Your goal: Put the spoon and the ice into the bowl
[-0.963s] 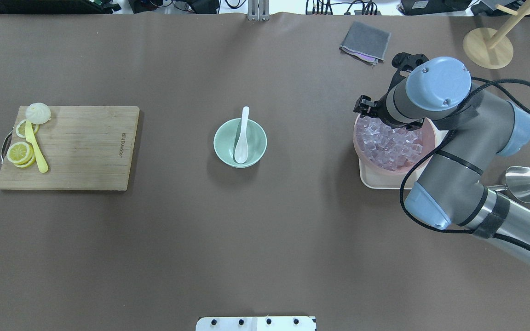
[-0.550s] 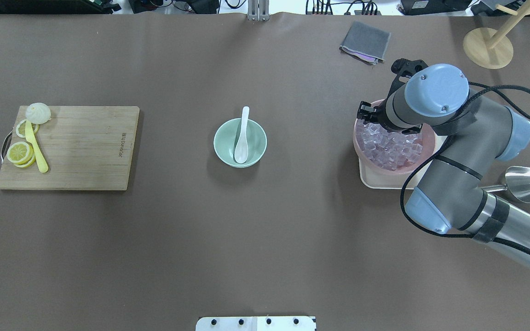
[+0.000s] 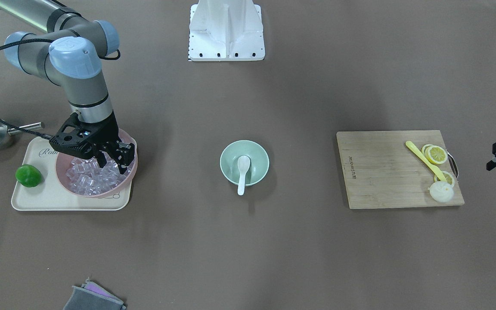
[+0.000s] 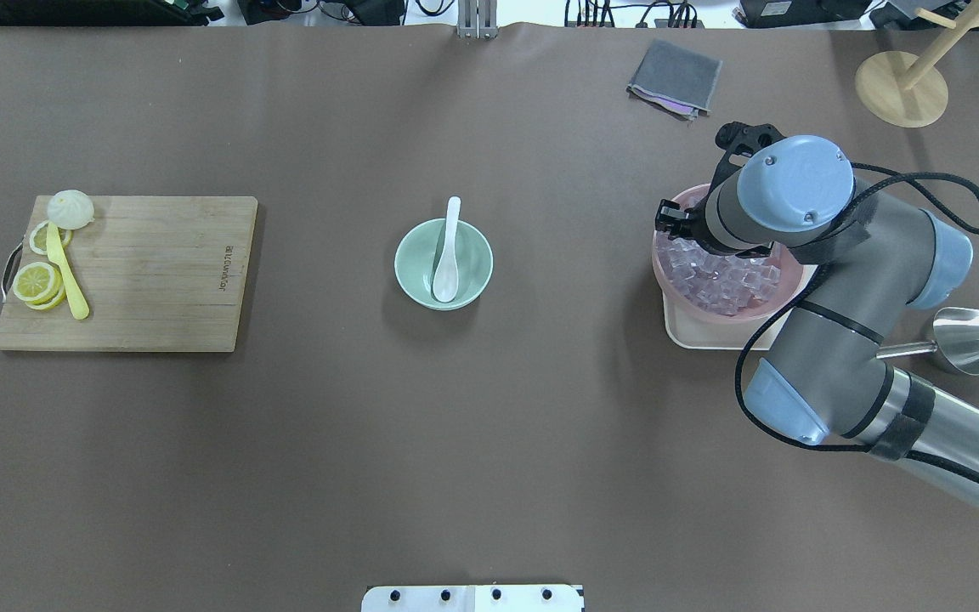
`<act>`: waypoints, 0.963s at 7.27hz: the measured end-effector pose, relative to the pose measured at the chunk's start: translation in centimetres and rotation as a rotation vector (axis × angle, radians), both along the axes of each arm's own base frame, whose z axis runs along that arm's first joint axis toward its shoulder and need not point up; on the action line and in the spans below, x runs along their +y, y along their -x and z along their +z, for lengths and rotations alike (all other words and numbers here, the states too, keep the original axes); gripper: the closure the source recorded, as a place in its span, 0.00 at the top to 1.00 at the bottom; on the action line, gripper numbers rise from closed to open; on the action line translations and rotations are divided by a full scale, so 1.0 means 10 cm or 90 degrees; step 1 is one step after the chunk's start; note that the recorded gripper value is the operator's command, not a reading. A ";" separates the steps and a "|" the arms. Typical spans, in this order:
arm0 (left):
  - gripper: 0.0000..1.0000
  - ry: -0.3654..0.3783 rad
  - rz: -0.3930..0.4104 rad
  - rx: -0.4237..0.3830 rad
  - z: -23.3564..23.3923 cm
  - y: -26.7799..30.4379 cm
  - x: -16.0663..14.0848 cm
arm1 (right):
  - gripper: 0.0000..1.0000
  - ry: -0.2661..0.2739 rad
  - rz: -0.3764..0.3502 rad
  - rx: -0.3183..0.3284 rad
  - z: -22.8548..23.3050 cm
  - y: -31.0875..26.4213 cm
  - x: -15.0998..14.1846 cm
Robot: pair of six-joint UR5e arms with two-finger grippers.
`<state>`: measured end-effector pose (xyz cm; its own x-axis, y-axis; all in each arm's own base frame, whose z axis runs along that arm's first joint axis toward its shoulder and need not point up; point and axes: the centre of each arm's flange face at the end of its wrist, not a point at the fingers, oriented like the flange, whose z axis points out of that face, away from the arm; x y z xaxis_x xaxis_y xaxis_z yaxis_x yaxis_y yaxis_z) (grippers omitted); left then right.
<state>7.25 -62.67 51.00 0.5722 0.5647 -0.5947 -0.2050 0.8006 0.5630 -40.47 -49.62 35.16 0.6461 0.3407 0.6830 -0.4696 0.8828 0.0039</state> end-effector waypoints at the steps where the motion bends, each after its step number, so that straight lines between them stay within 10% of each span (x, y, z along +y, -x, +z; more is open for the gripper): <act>1: 1.00 0.000 0.000 0.000 0.00 0.00 0.00 | 0.27 -0.001 -0.001 -0.001 -0.01 0.01 0.01; 3: 1.00 0.000 0.000 0.000 0.00 0.00 0.00 | 0.00 -0.003 -0.002 -0.002 -0.03 0.02 0.02; 7: 1.00 0.000 0.000 0.000 0.00 0.00 0.00 | 0.00 -0.015 -0.009 -0.012 -0.15 -0.02 0.04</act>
